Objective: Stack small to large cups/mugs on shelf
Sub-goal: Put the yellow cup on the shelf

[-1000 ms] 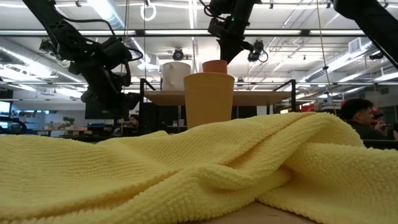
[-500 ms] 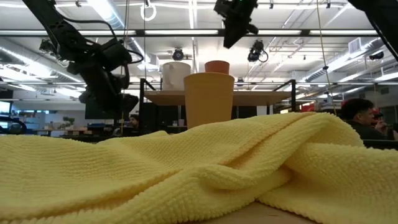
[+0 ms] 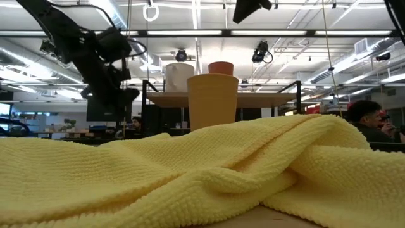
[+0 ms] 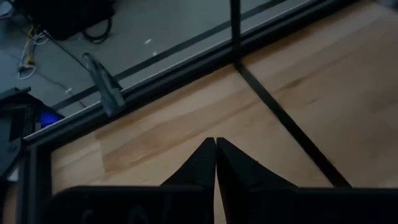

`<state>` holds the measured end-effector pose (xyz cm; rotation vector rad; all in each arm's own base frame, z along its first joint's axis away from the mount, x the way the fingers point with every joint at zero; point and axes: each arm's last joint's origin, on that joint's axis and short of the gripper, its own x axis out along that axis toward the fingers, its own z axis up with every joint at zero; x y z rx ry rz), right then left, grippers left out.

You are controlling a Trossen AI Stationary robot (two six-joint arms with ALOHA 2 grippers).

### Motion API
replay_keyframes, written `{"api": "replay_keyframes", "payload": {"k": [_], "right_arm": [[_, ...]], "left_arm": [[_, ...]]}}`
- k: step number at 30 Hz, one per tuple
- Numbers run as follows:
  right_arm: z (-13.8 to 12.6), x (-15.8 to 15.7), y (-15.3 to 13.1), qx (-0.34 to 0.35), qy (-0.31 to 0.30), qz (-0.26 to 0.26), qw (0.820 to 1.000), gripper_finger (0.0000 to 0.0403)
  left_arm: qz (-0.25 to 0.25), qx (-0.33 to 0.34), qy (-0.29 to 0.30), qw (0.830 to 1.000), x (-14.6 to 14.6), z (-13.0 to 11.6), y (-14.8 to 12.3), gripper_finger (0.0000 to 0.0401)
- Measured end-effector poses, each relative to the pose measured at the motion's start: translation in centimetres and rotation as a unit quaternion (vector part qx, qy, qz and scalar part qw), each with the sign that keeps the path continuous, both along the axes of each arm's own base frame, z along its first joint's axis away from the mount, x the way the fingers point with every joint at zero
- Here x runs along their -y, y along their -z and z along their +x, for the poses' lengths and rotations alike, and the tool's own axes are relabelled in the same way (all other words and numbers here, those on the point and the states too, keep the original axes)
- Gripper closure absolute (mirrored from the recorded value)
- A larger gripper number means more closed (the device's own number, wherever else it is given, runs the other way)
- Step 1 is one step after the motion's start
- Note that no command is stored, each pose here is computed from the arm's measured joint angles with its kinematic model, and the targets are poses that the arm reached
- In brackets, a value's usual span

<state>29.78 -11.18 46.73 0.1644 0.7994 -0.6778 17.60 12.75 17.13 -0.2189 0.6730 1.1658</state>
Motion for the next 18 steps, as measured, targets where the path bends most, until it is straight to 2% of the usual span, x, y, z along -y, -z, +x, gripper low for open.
{"api": "replay_keyframes", "payload": {"k": [5,9,14,18], "right_arm": [[0.2,-1.4,0.2,-0.021,-0.012,-0.002,1.0,0.0331],[0.4,-2.4,0.8,-0.047,-0.019,-0.006,0.999,0.0331],[0.3,-3.9,1.1,-0.074,-0.024,-0.013,0.997,0.0331],[0.0,-5.1,0.7,-0.069,-0.03,-0.028,0.997,0.0331]], "left_arm": [[-0.006,0.011,0.012,1.0,2.0,-1.4,-1.6,0.0386],[-0.004,0.045,0.032,0.998,3.7,-3.0,-1.4,0.039],[-0.021,0.11,0.105,0.988,5.7,-4.6,-0.3,0.0387],[0.003,0.15,0.179,0.972,6.8,-5.2,0.2,0.0384]]}}
